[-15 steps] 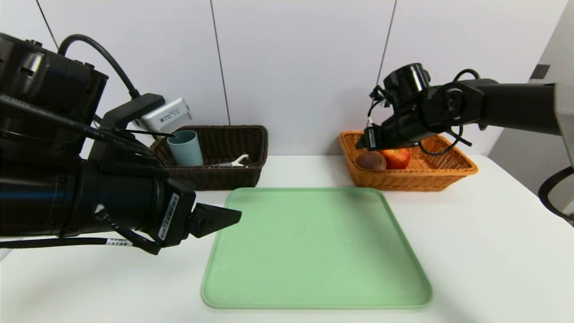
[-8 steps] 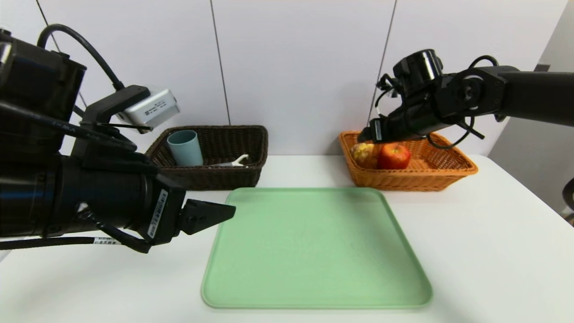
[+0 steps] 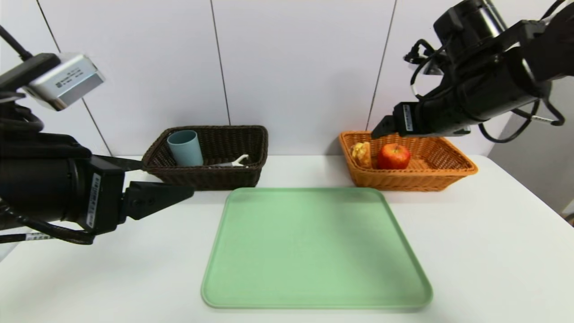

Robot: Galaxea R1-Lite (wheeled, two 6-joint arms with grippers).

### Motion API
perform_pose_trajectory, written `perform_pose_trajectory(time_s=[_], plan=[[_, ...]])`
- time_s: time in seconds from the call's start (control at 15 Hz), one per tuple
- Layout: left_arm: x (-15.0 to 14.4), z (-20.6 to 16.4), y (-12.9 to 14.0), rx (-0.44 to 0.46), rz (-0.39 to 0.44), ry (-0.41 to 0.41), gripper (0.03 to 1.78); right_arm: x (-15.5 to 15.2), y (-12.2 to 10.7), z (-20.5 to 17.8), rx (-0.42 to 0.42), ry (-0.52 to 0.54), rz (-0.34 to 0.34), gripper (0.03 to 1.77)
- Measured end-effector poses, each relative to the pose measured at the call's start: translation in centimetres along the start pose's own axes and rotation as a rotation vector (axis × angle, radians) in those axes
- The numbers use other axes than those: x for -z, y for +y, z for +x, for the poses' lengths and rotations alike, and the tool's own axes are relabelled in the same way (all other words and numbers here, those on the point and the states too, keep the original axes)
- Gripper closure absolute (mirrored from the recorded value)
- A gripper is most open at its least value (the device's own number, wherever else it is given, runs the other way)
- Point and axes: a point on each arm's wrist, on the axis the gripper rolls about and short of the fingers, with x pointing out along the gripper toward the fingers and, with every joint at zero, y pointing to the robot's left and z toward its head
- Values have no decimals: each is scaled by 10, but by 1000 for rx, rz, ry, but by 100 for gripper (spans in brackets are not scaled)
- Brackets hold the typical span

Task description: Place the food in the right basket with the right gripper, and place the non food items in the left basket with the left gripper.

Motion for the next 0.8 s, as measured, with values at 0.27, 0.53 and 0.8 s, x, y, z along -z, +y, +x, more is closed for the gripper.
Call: perform_pose_trajectory(time_s=[0.27, 0.53, 0.8], plan=[[14, -17, 13, -126, -26, -19, 12, 49, -7, -58, 66, 38, -37, 11], [42, -36, 19, -239, -23, -16, 12, 103, -32, -119, 81, -3, -31, 11], [82, -56, 30, -378, -24, -4, 12, 157, -63, -173, 116, -118, 37, 11]])
